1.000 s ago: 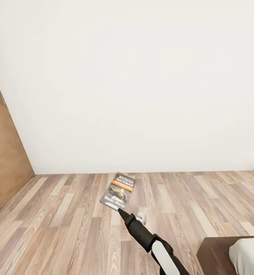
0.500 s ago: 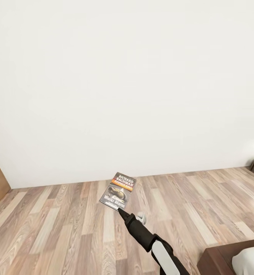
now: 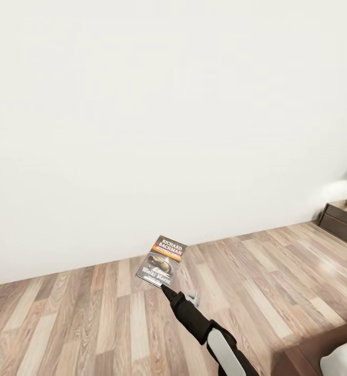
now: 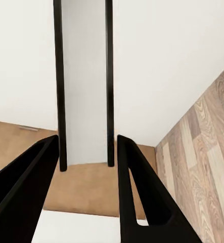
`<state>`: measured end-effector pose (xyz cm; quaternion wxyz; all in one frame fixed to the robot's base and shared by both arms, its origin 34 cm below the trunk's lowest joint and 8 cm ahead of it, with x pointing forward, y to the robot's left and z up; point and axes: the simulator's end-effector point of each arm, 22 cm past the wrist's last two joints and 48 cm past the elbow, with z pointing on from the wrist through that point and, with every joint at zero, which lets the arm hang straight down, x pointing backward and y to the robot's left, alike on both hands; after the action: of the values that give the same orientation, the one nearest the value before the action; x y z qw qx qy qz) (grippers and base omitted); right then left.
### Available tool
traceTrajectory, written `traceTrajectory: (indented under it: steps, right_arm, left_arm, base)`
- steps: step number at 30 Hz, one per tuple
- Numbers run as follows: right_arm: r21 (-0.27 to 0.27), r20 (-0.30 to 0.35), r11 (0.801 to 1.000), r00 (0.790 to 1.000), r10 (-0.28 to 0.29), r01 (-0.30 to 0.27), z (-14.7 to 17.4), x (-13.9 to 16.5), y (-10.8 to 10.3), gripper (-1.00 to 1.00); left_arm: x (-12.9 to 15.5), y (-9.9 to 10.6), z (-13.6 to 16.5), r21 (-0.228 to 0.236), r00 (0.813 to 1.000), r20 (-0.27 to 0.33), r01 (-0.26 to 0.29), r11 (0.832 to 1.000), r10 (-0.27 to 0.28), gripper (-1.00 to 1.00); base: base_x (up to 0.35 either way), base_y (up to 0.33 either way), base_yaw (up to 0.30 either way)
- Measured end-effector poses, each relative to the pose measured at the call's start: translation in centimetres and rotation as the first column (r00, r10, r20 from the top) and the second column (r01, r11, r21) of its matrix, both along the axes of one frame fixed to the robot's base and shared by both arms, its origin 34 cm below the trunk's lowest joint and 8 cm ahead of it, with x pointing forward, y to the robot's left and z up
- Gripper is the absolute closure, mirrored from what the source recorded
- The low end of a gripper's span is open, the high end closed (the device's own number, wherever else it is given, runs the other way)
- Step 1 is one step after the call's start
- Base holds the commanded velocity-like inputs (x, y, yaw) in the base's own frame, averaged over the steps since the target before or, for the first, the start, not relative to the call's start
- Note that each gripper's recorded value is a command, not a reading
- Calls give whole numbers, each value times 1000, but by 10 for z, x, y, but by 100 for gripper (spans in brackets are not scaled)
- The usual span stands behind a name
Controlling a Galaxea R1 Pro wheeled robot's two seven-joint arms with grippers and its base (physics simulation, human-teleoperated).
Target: In the bedroom, move the book from the bed onto either nightstand, and place the two sandals side by side next to the bed.
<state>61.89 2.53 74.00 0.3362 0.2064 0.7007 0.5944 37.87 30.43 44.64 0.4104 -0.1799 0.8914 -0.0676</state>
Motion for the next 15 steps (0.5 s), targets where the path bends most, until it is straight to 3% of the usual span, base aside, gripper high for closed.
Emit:
traceTrajectory:
  steps: [15]
  right_arm:
    - [0, 0, 1000, 1000, 0, 0, 0, 0, 0, 100]
  left_arm:
    - [0, 0, 0, 0, 1000, 0, 0, 1000, 0, -100]
  base:
    - [298, 219, -264]
